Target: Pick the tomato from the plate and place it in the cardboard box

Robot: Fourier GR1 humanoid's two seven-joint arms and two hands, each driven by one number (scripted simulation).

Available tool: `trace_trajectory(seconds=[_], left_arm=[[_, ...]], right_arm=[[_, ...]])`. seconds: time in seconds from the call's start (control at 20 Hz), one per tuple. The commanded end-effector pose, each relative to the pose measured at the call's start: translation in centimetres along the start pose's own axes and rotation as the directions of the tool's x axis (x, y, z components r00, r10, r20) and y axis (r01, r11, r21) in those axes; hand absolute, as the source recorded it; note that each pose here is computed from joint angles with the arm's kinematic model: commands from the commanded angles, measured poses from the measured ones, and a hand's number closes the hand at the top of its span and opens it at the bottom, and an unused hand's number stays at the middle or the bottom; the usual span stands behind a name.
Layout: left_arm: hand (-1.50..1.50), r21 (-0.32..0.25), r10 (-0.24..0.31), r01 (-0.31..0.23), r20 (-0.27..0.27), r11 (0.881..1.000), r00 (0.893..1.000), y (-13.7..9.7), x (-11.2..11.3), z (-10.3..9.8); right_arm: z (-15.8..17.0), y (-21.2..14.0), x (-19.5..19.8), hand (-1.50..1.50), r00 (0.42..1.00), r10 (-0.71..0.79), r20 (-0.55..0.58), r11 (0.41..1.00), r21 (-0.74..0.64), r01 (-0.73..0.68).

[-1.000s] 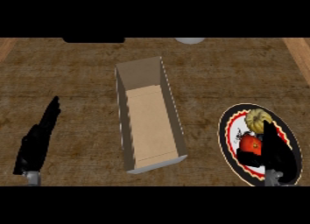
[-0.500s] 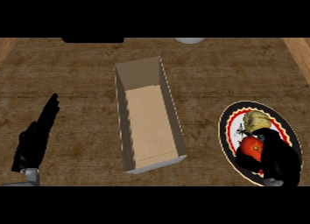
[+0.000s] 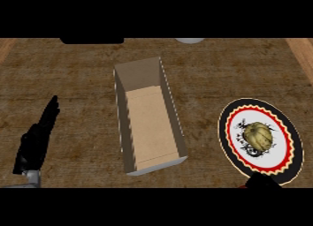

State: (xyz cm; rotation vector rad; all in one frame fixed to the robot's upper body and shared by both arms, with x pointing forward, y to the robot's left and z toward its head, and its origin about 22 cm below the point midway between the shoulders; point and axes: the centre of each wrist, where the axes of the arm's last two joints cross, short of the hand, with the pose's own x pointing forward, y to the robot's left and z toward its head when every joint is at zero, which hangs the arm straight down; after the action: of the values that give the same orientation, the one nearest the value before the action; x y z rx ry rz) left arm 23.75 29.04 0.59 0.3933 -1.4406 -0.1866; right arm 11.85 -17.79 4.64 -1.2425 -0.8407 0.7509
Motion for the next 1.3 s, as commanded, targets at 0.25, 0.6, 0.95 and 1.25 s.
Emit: trace_trajectory(seconds=[0.25, 0.6, 0.95, 1.25], left_arm=[[0.00, -0.004, 0.003, -0.003, 0.007, 1.000, 1.000, -0.1, -0.2, 0.5], [0.00, -0.021, 0.005, -0.005, 0.007, 1.000, 1.000, -1.5, 1.0, -1.1], [0.00, -0.031, 0.005, -0.004, 0.017, 1.000, 1.000, -0.4, 1.3, 0.1], [0.00, -0.034, -0.021, 0.022, 0.028, 0.999, 0.999, -0.4, 1.3, -0.4]], right_arm=[[5.2, -7.5, 1.9, 1.50, 0.928, -0.281, 0.245, 0.934, -0.154, 0.323], [5.7, -9.9, 4.5, 1.50, 0.796, -0.406, 0.448, 0.853, -0.126, 0.507], [5.2, -12.7, 9.3, 1.50, 0.766, -0.412, 0.493, 0.844, -0.111, 0.525], [2.0, -12.1, 14.5, 1.50, 0.799, -0.410, 0.440, 0.861, -0.101, 0.498]])
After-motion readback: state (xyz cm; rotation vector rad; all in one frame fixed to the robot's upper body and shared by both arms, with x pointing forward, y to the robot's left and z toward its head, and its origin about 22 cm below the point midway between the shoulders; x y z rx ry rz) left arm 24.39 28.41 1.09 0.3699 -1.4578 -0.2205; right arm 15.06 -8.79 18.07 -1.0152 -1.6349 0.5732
